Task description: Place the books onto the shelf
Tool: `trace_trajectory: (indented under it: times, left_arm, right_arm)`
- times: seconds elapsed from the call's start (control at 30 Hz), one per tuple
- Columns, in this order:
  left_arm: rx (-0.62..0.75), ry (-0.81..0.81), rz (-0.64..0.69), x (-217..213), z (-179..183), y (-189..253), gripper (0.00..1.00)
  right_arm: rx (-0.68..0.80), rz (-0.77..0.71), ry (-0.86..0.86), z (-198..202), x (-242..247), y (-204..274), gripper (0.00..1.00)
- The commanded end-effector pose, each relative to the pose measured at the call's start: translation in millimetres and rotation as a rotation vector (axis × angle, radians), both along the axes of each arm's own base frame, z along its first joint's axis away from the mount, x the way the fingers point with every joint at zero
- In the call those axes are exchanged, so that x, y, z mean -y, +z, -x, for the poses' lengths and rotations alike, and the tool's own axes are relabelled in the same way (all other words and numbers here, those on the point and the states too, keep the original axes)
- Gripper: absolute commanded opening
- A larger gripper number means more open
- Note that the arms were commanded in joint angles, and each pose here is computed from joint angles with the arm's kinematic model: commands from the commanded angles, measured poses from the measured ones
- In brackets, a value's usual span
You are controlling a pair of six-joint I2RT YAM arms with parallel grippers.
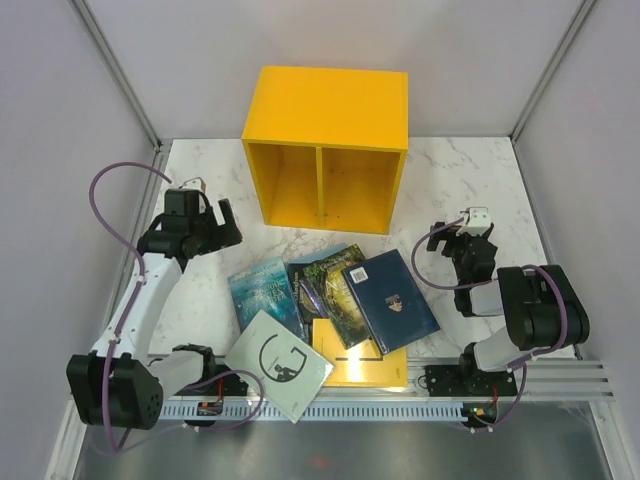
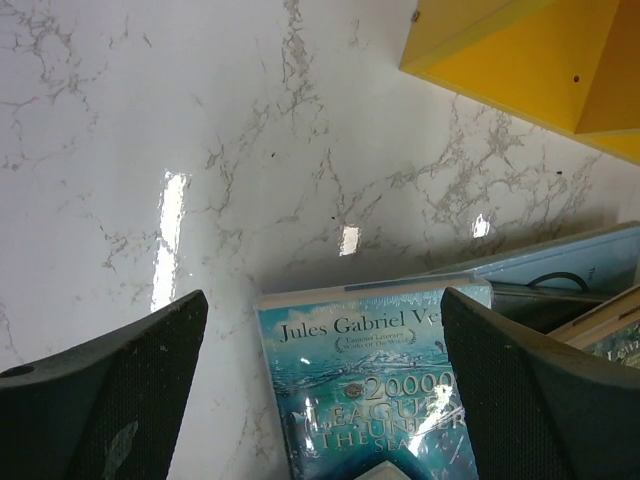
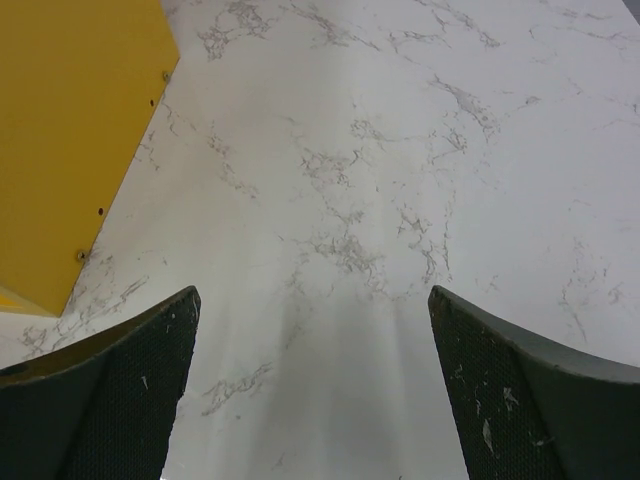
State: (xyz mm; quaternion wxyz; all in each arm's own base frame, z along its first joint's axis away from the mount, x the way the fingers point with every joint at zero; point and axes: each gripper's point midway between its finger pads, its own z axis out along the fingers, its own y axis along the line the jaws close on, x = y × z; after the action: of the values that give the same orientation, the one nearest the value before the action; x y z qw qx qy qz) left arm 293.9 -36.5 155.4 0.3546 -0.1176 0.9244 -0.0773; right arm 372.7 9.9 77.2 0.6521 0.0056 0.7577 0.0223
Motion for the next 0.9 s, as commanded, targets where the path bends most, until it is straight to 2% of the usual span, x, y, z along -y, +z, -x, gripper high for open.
trace_trajectory:
  times: [0.0,0.07,0.17,0.2,0.23,0.27,0.3,0.33,0.37,0.4,0.43,0.53,0.67,0.73,0.8,0.83,0.87]
  left_arm:
    - [0.008,0.01,0.059,6,6,17,1.0]
    - [-0.102,-0.003,0.059,7,34,-4,1.0]
    - [-0.162,0.053,0.053,2,42,-12,1.0]
    - [-0.165,0.04,0.06,4,41,-12,1.0]
    - [-0.168,0.041,0.063,4,41,-13,1.0]
    - [-0.176,0.048,0.062,3,42,-15,1.0]
    - [-0.183,0.052,0.063,3,41,-17,1.0]
    - [-0.187,0.044,0.071,5,41,-17,1.0]
    - [-0.188,0.03,0.081,8,39,-16,1.0]
    - [-0.188,-0.004,0.108,15,40,-14,1.0]
    - [-0.185,-0.019,0.122,18,39,-13,1.0]
    - [-0.164,-0.086,0.197,35,37,-7,1.0]
    - [-0.159,-0.196,0.283,59,36,-3,0.98]
    - [-0.148,-0.23,0.276,65,35,2,0.98]
    - [-0.147,-0.25,0.269,69,34,3,0.98]
    - [-0.146,-0.253,0.269,70,33,4,0.98]
    - [-0.15,-0.257,0.268,71,34,3,0.98]
  right_arm:
    - [0.047,0.008,-0.069,-8,6,16,0.98]
    - [0.038,-0.007,-0.145,-6,14,17,0.98]
    - [0.0,-0.018,-0.309,-21,39,35,0.98]
    - [-0.155,0.012,-0.338,-16,43,12,0.98]
    - [-0.128,0.009,-0.347,-44,43,47,0.98]
    - [-0.186,0.025,-0.334,-52,41,45,0.98]
    - [-0.303,0.043,-0.33,-48,39,34,0.98]
    - [-0.252,0.0,-0.342,-73,37,72,0.98]
    - [-0.27,-0.087,-0.371,-81,33,74,0.98]
    - [-0.335,-0.11,-0.333,-80,23,73,0.98]
    - [-0.326,-0.136,-0.275,-94,12,98,0.98]
    - [-0.388,-0.27,-0.126,-102,-20,105,0.98]
    - [-0.547,-0.457,-0.043,-88,-41,89,0.98]
    - [-0.587,-0.508,-0.125,-70,-35,73,0.98]
    - [-0.542,-0.574,-0.242,-54,-7,80,0.98]
    - [-0.568,-0.646,-0.334,-37,11,62,0.98]
    - [-0.549,-0.683,-0.327,-29,14,69,0.98]
